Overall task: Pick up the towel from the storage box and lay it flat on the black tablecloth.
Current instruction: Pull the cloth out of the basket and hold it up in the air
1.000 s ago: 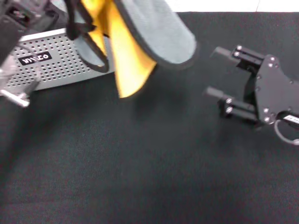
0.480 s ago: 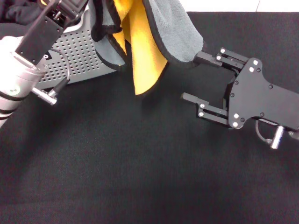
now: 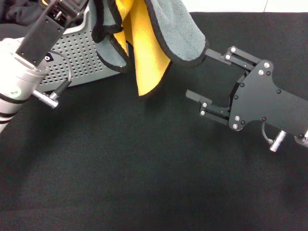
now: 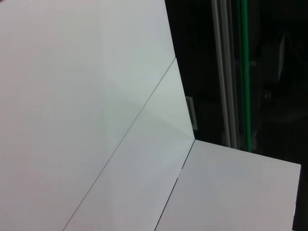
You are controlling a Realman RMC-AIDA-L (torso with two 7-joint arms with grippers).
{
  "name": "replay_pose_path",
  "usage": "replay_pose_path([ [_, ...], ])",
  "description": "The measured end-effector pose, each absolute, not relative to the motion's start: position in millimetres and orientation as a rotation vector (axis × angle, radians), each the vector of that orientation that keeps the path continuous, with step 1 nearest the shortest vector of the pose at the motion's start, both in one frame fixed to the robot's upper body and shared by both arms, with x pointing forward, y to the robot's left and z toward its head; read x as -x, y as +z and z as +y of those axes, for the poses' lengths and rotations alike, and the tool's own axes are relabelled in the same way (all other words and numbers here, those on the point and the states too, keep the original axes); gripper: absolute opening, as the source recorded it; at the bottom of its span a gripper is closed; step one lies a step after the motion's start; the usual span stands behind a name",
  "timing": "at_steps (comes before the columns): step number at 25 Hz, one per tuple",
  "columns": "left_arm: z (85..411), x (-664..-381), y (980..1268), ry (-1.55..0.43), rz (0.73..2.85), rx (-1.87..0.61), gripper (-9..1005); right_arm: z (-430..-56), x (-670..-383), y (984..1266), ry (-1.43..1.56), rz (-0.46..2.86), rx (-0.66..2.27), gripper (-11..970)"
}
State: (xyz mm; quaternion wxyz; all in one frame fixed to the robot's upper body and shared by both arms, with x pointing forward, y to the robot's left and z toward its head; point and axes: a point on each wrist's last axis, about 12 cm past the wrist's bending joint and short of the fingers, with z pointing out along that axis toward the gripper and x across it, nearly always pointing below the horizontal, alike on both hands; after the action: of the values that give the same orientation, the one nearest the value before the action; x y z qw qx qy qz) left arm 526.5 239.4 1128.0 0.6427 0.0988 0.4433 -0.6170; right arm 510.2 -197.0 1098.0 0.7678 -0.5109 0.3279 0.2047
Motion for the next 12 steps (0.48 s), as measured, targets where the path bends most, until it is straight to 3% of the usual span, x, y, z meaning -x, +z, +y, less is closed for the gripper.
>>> replay_pose_path([
  [12,239.3,-527.4,1127.0,-1.408,1.014,-0.209,21,-194.7,-515.3,1098.3,0.267,0.664,1.146,605],
])
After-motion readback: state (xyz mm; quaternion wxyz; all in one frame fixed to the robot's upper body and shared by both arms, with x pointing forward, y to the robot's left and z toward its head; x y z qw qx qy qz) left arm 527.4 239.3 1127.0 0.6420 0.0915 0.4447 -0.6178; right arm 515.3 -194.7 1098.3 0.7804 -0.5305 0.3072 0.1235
